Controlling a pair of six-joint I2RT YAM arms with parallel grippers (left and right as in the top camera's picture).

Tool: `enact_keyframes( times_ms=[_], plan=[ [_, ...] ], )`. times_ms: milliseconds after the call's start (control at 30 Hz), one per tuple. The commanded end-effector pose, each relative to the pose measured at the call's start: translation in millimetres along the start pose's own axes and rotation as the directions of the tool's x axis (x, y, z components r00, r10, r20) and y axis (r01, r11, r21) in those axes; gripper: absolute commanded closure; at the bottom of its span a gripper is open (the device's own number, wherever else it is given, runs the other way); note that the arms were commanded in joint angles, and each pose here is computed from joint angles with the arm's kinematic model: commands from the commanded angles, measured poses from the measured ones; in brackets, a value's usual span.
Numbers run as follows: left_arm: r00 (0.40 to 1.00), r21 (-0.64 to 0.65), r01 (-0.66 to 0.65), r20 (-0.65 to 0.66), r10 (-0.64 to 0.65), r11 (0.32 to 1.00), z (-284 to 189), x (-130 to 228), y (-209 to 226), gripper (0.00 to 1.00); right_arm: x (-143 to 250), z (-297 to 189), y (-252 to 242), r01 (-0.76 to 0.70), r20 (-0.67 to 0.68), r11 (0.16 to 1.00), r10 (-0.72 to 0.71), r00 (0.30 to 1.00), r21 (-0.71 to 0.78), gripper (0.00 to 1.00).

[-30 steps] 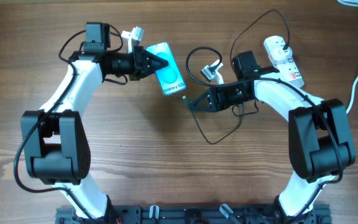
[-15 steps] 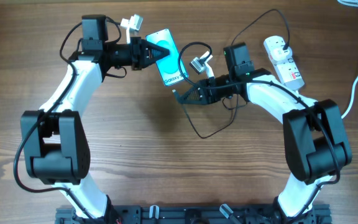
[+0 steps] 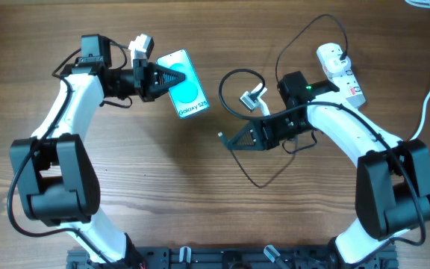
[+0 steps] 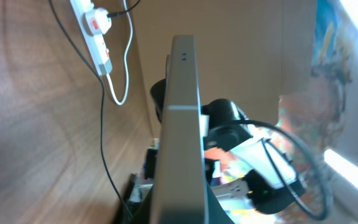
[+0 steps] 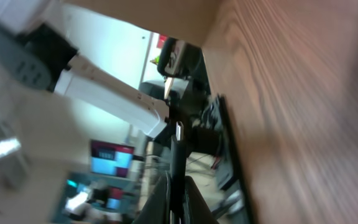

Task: Plug charger to phone and switch on socket
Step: 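Carry the cable plug toward the phone's bottom port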

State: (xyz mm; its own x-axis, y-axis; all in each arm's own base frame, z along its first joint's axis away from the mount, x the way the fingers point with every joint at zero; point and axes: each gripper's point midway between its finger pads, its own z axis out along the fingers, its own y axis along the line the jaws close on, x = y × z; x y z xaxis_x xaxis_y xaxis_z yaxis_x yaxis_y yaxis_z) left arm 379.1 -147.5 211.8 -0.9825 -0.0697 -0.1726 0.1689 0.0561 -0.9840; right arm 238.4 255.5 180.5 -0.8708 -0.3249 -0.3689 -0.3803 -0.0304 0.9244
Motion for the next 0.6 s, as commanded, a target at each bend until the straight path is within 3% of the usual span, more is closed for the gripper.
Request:
enact_keyframes(
  times_ms=[0, 167, 400, 567],
  plan=[
    [0.977, 0.053, -0.212, -0.001, 0.212, 0.976, 0.9, 2.1, -27.3, 0.96, -13.5, 7.0, 11.3, 0.210, 0.024, 0.976, -0.209, 0.978, -0.058, 0.95],
    [0.971, 0.063, -0.237, -0.024, 0.239, 0.969, 10.2, 4.8, -28.9, 0.96, -43.4, 28.5, -18.1, 0.079, -0.015, 0.991, -0.078, 0.997, 0.105, 0.95],
    [0.956, 0.066, -0.289, -0.023, 0.291, 0.955, 11.1, 1.5, -30.0, 0.96, -54.2, 35.8, -13.3, 0.003, 0.005, 0.996, -0.004, 1.000, 0.091, 0.96],
    [0.949, 0.066, -0.312, -0.021, 0.314, 0.948, 10.9, -0.3, -30.5, 0.96, -59.4, 36.4, -5.8, 0.080, 0.004, 0.995, -0.080, 0.997, 0.057, 0.96]
  ],
)
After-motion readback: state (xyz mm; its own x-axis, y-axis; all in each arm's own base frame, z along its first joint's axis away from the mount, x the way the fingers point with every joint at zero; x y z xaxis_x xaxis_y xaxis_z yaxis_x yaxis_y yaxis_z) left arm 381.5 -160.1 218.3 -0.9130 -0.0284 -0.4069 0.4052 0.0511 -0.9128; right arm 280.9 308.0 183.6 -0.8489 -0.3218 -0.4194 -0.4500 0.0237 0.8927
